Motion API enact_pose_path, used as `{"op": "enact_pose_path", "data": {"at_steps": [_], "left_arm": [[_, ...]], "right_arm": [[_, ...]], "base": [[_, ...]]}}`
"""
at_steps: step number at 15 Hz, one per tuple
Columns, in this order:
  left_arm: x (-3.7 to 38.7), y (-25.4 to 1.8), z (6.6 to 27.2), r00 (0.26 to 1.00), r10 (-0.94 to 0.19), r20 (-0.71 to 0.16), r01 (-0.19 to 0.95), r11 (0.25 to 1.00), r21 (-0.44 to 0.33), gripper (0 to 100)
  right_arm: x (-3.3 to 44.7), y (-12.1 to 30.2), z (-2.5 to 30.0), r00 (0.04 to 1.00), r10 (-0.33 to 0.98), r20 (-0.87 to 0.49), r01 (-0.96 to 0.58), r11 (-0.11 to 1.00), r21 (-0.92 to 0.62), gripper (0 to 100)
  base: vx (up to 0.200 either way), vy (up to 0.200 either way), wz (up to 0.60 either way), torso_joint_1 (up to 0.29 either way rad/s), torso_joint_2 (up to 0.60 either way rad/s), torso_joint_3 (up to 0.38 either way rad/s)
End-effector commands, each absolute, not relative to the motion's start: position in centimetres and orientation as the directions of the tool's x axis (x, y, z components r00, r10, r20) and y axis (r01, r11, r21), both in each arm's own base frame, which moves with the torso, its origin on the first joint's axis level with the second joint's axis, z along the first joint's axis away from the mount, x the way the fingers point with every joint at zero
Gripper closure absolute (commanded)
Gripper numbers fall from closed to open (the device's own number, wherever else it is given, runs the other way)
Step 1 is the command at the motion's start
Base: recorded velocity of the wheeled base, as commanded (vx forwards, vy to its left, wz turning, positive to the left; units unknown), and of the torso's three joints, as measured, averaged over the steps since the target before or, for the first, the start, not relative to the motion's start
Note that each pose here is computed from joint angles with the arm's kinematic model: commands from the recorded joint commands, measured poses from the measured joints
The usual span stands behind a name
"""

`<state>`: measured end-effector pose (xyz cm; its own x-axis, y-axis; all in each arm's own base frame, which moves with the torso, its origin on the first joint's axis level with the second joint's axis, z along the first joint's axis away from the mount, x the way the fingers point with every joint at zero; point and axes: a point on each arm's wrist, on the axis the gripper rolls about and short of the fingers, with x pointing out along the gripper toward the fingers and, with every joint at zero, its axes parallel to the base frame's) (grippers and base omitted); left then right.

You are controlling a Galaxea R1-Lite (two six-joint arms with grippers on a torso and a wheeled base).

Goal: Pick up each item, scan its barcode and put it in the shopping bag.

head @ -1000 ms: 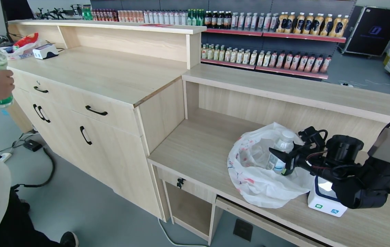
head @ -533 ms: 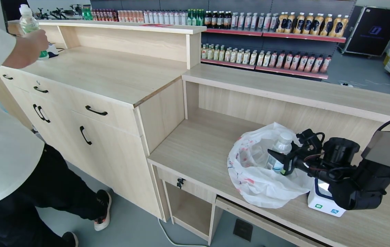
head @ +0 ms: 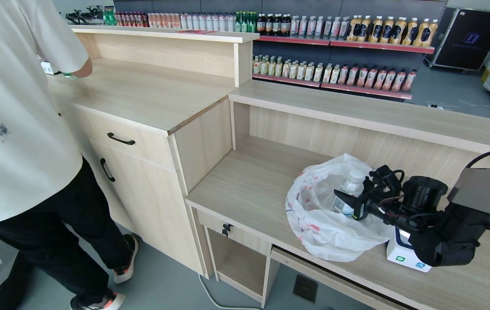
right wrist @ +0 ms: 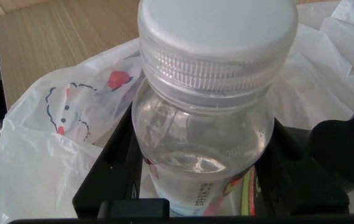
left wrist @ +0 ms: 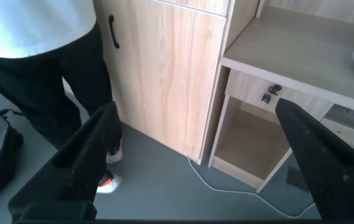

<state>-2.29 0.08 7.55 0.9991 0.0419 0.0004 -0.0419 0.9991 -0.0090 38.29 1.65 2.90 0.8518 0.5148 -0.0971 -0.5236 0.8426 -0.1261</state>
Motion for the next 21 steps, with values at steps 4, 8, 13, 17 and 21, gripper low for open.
{"op": "enact_pose_path", "data": {"at_steps": [4,8,13,17,21], "left_arm": [[-2.3,0.1,7.5,0.999,0.043,0.0,-0.043,0.999,-0.009,0],[-2.3,0.1,7.5,0.999,0.043,0.0,-0.043,0.999,-0.009,0],[-2.3,0.1,7.5,0.999,0.043,0.0,-0.043,0.999,-0.009,0],[-2.3,0.1,7.5,0.999,0.043,0.0,-0.043,0.999,-0.009,0],[-2.3,0.1,7.5,0.999,0.043,0.0,-0.043,0.999,-0.009,0]], "right_arm": [[38.2,1.6,2.7,0.851,0.514,-0.108,-0.525,0.843,-0.121,0],[38.1,1.6,4.1,0.854,0.513,-0.083,-0.519,0.844,-0.136,0],[33.6,1.6,15.5,0.858,0.513,-0.038,-0.508,0.834,-0.214,0],[27.2,0.6,21.7,0.869,0.494,-0.005,-0.447,0.782,-0.433,0],[23.7,-1.8,26.4,0.914,0.395,0.096,-0.289,0.798,-0.529,0]], "base": [[0.0,0.0,0.0,0.0,0.0,0.0],[0.0,0.0,0.0,0.0,0.0,0.0],[0.0,0.0,0.0,0.0,0.0,0.0],[0.0,0.0,0.0,0.0,0.0,0.0],[0.0,0.0,-0.6,0.001,0.0,-0.002]]}}
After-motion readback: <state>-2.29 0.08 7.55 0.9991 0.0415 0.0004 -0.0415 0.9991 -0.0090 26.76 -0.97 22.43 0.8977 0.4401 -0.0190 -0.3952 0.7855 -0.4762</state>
